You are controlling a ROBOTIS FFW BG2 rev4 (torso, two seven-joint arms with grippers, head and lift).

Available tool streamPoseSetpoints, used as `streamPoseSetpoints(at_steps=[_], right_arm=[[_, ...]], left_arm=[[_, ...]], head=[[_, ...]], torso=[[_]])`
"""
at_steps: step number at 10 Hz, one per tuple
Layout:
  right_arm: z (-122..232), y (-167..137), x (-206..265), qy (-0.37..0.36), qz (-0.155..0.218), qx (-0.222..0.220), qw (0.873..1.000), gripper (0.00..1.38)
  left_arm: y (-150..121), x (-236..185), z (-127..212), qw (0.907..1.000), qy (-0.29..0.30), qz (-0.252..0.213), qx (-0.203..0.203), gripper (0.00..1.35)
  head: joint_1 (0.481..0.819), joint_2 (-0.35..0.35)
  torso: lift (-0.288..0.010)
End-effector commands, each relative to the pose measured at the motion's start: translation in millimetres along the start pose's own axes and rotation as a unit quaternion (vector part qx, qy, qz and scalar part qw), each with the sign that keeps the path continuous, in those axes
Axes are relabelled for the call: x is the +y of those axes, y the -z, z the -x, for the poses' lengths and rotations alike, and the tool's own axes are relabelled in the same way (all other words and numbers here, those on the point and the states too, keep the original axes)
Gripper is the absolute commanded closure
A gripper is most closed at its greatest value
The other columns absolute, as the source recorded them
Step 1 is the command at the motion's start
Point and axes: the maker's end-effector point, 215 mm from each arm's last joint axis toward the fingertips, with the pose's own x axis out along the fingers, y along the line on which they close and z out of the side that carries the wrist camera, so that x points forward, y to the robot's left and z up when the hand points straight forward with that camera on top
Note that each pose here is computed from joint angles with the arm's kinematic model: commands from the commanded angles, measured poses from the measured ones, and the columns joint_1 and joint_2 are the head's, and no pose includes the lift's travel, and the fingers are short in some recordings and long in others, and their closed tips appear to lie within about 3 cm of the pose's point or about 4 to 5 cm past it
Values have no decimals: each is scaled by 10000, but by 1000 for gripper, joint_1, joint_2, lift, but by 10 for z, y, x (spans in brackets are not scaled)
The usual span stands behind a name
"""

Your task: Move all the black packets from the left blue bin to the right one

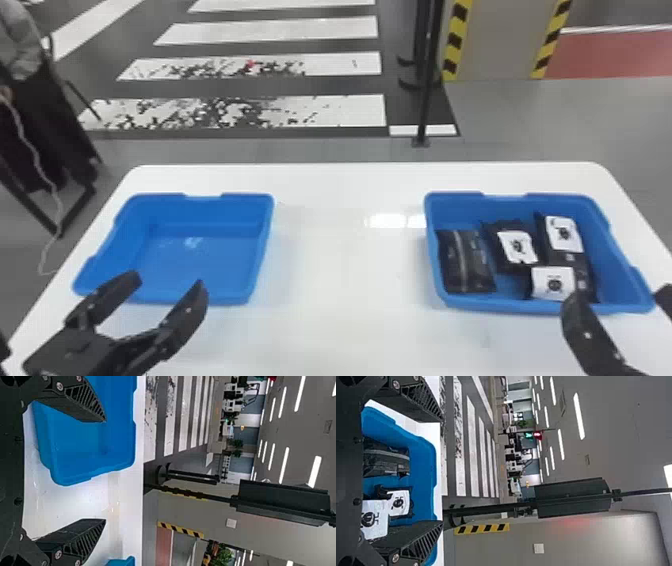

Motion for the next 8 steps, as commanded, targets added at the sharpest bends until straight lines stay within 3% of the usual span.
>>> streamPoseSetpoints(at_steps=[1,8], right_arm=[[-6,0,16,-9,-20,-7,10000,116],[-12,5,20,-12,-38,-11,10000,116]], left_arm=[[-1,0,1,10000,-6,10,-4,148],[7,12,18,10000,-11,40,3,148]], head=[[695,94],[695,101]], torso=[[-154],[-154]])
